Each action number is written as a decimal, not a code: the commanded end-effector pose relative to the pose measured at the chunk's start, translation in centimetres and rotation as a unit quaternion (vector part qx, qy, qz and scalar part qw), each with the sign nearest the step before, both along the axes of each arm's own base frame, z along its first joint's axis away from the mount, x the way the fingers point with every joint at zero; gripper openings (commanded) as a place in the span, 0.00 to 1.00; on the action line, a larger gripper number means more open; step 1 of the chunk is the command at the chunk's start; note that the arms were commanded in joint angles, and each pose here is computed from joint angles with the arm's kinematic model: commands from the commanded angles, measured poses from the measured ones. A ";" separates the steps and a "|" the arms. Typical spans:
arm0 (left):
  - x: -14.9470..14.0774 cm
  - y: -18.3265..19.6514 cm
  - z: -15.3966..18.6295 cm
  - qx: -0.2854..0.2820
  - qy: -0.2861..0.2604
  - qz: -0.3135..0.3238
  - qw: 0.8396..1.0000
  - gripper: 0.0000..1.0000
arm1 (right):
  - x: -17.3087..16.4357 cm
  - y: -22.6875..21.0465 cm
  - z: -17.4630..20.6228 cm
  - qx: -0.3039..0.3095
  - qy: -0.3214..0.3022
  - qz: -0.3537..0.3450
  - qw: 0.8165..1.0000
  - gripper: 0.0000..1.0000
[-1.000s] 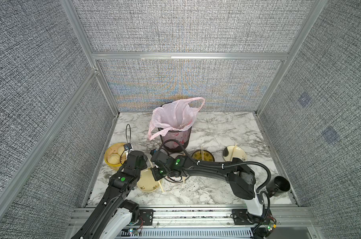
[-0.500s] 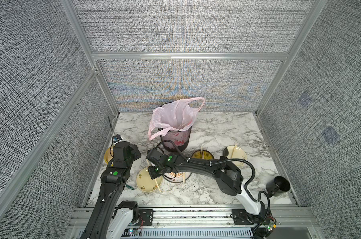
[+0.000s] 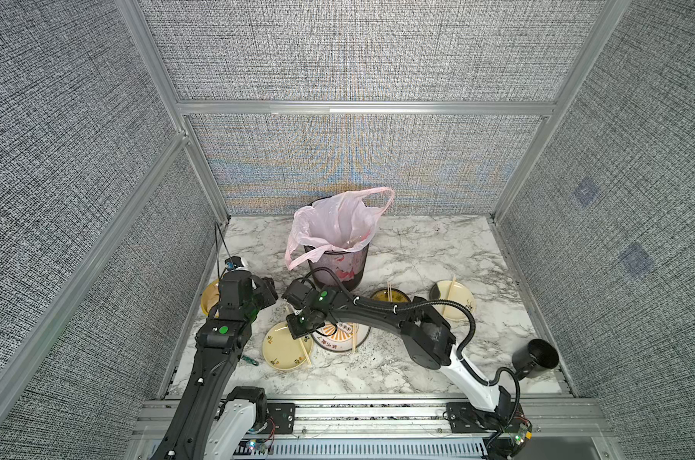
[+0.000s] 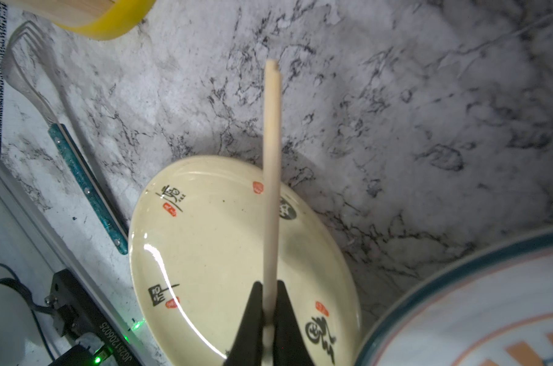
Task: Remove the packaging of disposable chopsticks
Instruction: Place the disposable chopsticks on the plate.
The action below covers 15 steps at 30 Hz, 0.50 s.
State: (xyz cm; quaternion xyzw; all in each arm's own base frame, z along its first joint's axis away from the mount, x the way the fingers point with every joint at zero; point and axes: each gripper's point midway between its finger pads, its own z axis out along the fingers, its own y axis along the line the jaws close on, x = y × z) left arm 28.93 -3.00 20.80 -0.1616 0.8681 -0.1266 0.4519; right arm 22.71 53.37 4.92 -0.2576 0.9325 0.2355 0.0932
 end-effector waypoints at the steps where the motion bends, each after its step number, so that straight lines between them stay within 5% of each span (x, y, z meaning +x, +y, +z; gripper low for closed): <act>1: 0.3 -0.3 0.5 0.005 -0.019 -0.015 1.000 0.54 | -0.5 -0.2 -0.2 -0.012 0.011 0.009 1.000 0.00; 15: 0.2 -1.1 0.3 -0.005 -0.024 -0.035 0.999 0.54 | 0.0 -0.4 -0.9 -0.029 0.021 0.004 0.999 0.04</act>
